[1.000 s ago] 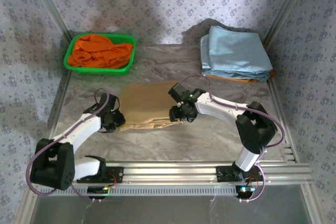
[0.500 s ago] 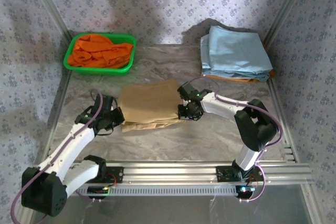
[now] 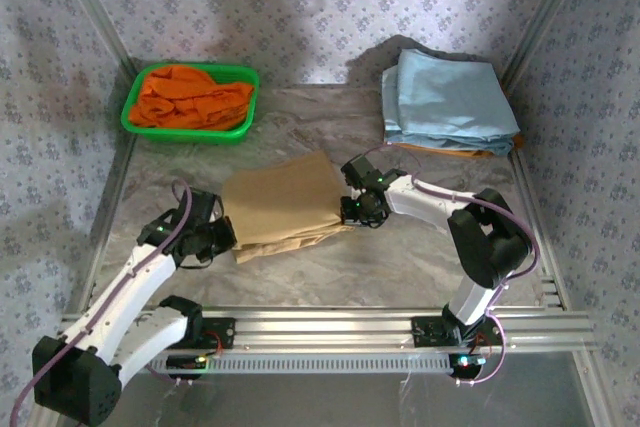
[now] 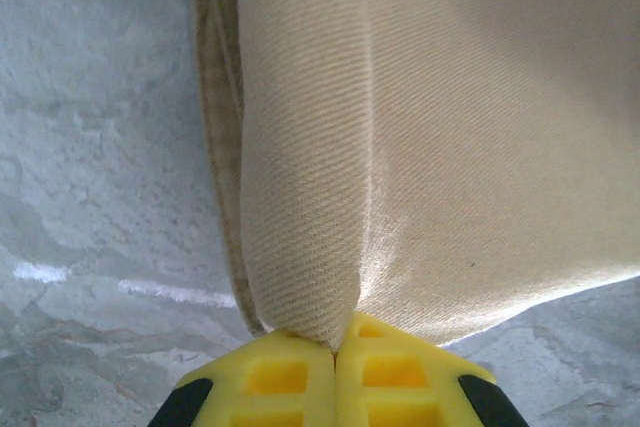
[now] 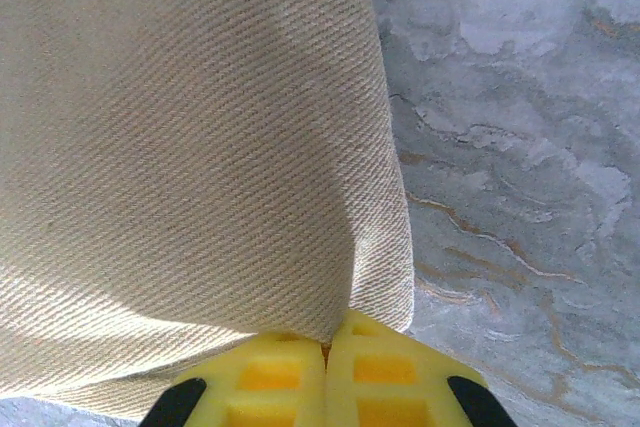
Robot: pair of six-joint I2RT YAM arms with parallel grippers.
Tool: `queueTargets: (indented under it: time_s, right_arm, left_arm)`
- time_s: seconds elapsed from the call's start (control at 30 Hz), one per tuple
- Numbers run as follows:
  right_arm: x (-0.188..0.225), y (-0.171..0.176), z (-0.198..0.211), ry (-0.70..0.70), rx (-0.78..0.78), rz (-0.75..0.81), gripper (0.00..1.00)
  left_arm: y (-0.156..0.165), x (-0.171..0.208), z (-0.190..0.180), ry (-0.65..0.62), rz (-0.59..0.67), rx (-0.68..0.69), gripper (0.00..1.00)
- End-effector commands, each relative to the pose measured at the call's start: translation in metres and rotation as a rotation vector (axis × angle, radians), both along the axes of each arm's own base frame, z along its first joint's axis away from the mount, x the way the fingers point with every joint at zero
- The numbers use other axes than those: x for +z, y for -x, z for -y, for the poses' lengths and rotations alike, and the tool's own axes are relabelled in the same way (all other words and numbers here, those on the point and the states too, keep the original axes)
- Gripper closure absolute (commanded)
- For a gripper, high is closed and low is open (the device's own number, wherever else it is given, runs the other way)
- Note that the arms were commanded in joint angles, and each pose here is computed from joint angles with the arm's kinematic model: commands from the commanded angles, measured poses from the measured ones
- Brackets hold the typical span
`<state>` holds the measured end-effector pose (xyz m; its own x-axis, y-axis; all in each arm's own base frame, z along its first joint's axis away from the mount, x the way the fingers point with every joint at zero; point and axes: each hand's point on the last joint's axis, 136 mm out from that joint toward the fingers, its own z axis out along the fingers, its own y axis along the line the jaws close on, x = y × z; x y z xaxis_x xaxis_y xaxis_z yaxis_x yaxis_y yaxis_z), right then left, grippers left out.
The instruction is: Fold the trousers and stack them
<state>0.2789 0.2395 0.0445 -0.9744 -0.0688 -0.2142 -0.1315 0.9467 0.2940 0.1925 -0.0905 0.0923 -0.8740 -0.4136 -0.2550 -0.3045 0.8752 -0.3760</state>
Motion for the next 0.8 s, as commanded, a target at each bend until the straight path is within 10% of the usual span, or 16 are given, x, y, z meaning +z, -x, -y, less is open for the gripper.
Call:
queueTargets:
  time_s: [0.0,0.1,0.37,0.47,0.57,0.77]
  right_arm:
    - [-0.018,0.002,0.02,0.068,-0.053,-0.04,0.96]
    - [-0.017,0.0,0.023,0.072,-0.061,-0.042,0.86]
    - [0.045,-0.011,0.021,0.054,-0.045,0.061,0.65]
    - [0.074,-0.022,0.006,0.024,-0.032,0.126,0.72]
    - [0.075,-0.032,-0.02,-0.014,0.002,0.117,0.99]
    - [0.035,-0.017,-0.051,-0.024,0.079,0.028,1.0]
  left_arm:
    - [0.031,-0.035,-0.006,-0.008,-0.142,0.04,0.83]
    - [0.044,-0.052,-0.008,0.003,-0.184,0.084,0.52]
    - [0.033,0.017,-0.01,0.032,-0.036,0.086,0.35]
    - [0.012,0.043,-0.003,0.043,0.033,0.066,0.41]
    - [-0.019,0.044,0.016,0.089,0.055,0.056,0.65]
    - [-0.059,0.019,0.051,0.084,0.072,0.037,1.0]
